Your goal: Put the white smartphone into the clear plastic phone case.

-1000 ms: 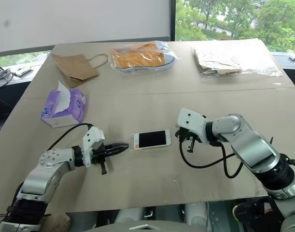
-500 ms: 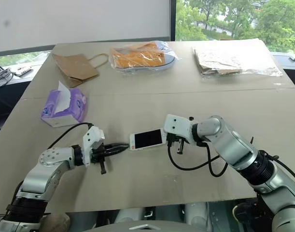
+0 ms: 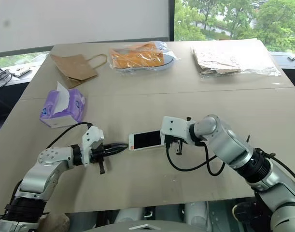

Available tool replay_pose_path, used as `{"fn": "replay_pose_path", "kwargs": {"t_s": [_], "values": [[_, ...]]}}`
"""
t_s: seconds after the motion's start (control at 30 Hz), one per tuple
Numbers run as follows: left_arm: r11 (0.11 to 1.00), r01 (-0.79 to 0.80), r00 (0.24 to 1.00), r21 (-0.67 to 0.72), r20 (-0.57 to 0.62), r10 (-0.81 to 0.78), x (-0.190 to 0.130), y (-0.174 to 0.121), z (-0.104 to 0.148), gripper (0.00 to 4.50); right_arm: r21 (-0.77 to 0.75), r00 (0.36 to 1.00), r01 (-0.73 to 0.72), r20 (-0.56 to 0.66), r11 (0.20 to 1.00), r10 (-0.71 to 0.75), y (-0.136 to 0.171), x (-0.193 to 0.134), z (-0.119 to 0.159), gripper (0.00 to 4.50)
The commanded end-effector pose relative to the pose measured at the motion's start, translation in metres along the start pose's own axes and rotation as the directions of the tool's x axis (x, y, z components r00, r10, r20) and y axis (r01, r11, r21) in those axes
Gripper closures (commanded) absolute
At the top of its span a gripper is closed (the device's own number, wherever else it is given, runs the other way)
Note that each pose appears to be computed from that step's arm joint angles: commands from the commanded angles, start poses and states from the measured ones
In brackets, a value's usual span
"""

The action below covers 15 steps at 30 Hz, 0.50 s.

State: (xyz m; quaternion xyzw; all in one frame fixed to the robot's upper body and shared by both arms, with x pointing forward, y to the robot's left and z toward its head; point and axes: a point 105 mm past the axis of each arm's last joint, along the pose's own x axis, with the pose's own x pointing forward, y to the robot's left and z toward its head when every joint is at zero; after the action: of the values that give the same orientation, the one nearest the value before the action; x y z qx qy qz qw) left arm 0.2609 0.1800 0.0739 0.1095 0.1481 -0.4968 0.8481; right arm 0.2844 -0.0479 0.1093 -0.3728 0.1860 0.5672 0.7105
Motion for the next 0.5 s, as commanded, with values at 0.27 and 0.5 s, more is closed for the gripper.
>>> {"fn": "replay_pose_path", "kwargs": {"t_s": [0.27, 0.5], "values": [[0.999, 0.008, 1.000, 0.034, 0.003, -0.008, 0.002, -0.001, 0.005, 4.43, -0.072, 0.991, -0.087, 0.094, 0.994, 0.093, 0.010, -0.005, 0.024, 4.50], [0.999, 0.020, 1.000, 0.033, 0.008, -0.021, 0.006, -0.004, 0.006, 4.43, -0.084, 0.979, -0.129, 0.150, 0.988, 0.140, 0.018, 0.002, 0.035, 4.50]]}}
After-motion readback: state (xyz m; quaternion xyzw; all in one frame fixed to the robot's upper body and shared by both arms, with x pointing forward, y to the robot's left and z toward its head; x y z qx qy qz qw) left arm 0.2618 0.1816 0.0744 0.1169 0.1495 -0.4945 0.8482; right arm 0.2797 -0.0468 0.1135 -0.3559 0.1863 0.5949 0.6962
